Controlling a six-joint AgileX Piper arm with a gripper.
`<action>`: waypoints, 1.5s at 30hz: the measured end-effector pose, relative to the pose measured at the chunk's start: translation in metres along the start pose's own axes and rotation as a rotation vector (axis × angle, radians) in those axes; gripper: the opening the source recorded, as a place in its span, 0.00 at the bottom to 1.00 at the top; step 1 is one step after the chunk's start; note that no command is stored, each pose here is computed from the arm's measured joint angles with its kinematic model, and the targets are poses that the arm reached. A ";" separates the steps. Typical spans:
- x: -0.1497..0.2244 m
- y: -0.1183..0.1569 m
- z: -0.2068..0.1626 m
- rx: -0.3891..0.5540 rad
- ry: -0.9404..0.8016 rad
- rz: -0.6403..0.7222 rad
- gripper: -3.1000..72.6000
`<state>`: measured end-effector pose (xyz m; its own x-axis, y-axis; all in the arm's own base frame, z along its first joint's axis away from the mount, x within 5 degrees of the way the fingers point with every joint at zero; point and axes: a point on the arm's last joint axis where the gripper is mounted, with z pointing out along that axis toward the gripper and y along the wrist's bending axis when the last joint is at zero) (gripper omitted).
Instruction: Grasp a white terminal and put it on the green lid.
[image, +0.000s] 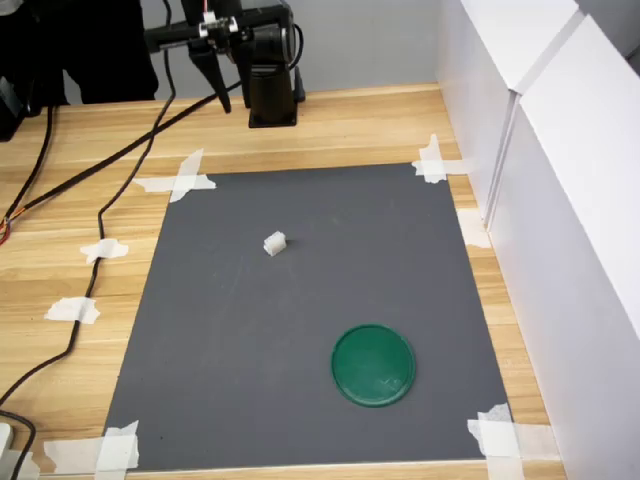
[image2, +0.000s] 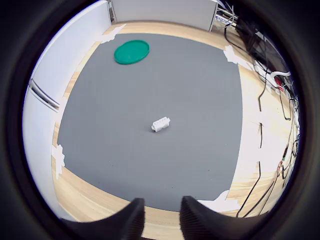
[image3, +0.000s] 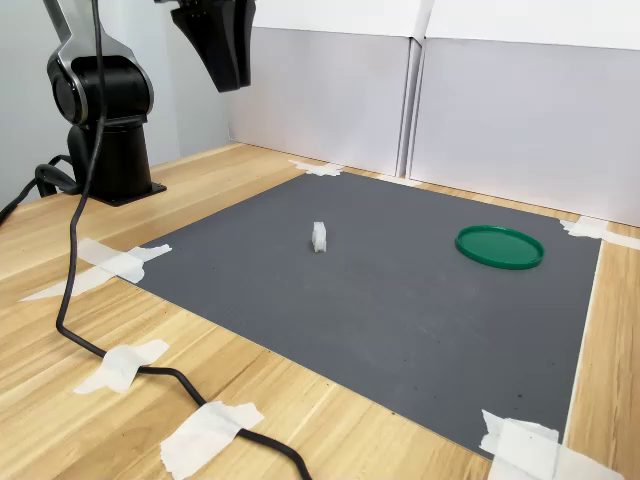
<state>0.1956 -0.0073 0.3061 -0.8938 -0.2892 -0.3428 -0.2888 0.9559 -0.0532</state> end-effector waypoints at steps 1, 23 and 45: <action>-0.004 -0.002 0.006 -0.010 0.012 0.003 0.63; -0.047 -0.023 0.121 -0.084 0.095 0.045 0.98; -0.064 -0.028 0.123 -0.097 0.082 0.042 0.98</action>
<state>0.3032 -0.0094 0.2141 -0.9296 -0.2560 -0.2652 -0.2788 0.9590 0.0515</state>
